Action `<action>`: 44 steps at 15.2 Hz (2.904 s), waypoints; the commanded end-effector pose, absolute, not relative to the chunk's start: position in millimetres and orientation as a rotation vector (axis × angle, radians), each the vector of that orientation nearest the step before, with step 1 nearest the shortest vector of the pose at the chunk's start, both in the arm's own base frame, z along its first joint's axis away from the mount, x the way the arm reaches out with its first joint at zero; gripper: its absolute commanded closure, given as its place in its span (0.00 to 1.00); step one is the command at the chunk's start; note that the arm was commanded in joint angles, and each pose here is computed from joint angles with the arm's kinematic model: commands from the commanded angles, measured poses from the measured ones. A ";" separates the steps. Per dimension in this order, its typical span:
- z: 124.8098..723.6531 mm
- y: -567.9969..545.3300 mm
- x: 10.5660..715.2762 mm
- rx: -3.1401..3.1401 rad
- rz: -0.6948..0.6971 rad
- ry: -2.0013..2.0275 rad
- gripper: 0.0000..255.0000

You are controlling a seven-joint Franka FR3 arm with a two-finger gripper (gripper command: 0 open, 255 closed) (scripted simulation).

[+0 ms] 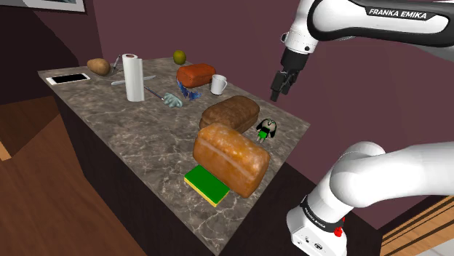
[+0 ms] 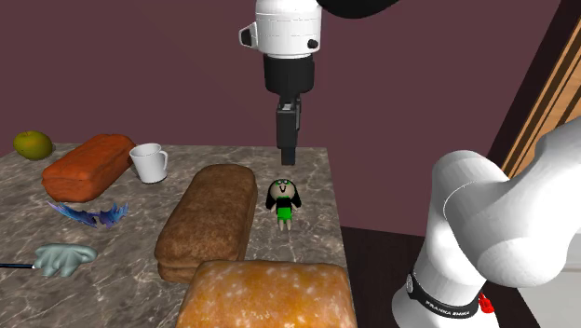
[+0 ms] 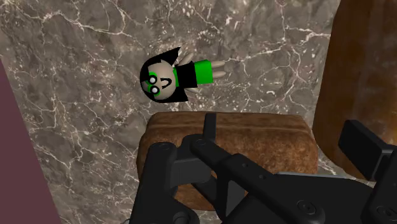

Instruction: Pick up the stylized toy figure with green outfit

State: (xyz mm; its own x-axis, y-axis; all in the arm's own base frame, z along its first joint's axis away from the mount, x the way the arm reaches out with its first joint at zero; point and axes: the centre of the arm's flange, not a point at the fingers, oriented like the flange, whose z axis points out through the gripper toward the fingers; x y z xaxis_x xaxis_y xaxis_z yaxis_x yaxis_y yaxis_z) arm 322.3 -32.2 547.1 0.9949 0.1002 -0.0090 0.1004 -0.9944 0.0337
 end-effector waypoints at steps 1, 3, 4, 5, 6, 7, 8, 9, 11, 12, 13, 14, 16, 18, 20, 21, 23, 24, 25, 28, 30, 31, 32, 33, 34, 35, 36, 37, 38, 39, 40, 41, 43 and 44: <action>547.1 -32.2 322.3 3.104 -0.011 0.156 0.00; 521.7 -35.5 323.1 3.087 0.026 -0.051 0.00; 509.0 -37.4 323.6 3.074 0.044 -0.154 0.00; 496.4 -39.4 324.2 3.057 0.062 -0.256 0.00; 483.7 -41.6 324.8 3.037 0.080 -0.357 0.00; 471.1 -44.0 325.4 3.014 0.098 -0.457 0.00; 458.5 -46.5 326.0 2.987 0.116 -0.556 0.00; 446.0 -49.2 326.6 2.957 0.133 -0.654 0.00; 421.0 -55.0 327.8 2.887 0.167 -0.845 0.00; 408.6 -58.1 328.3 2.848 0.184 -0.939 0.00; 396.2 -61.4 328.8 2.806 0.200 -1.031 0.00; 383.8 -64.8 329.3 2.760 0.216 -1.121 0.00; 359.3 -72.1 330.0 2.661 0.247 -1.297 0.00; 344.6 -76.8 330.2 2.597 0.265 -1.399 0.00; 334.0 -76.8 330.2 2.597 0.265 -1.399 0.00; 328.7 -76.8 330.2 2.597 0.265 -1.399 0.00; 318.2 -76.8 330.2 2.597 0.265 -1.399 0.00; 312.9 -76.8 330.2 2.597 0.265 -1.399 0.00; 304.6 -76.8 330.2 2.597 0.265 -1.399 0.00; 304.0 -77.3 330.1 2.597 0.265 -1.399 1.00; 304.2 -77.8 329.7 2.597 0.265 -1.399 1.00; 304.2 -77.8 329.7 2.597 0.265 -1.399 1.00; 304.3 -77.7 329.8 2.597 0.265 -1.399 1.00; 304.3 -77.8 329.9 2.597 0.265 -1.399 1.00; 304.2 -77.9 329.7 2.597 0.265 -1.399 1.00; 304.2 -77.8 329.9 2.597 0.265 -1.399 1.00; 304.3 -77.8 329.9 2.597 0.265 -1.399 1.00; 304.6 -76.8 330.2 2.597 0.265 -1.399 1.00; 309.9 -76.8 330.2 2.597 0.265 -1.399 1.00; 315.1 -76.8 330.2 2.597 0.265 -1.399 1.00; 320.4 -76.8 330.2 2.597 0.265 -1.399 1.00; 325.7 -76.8 330.2 2.597 0.265 -1.399 1.00; 336.3 -76.8 330.2 2.597 0.265 -1.399 1.00; 341.5 -76.8 330.2 2.597 0.265 -1.399 1.00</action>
State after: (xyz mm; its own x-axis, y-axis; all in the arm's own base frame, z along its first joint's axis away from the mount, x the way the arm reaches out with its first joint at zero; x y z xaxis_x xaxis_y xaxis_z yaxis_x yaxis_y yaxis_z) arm 330.8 -77.2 335.3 0.5412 -0.8057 0.2407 -0.8379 -0.5409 0.0733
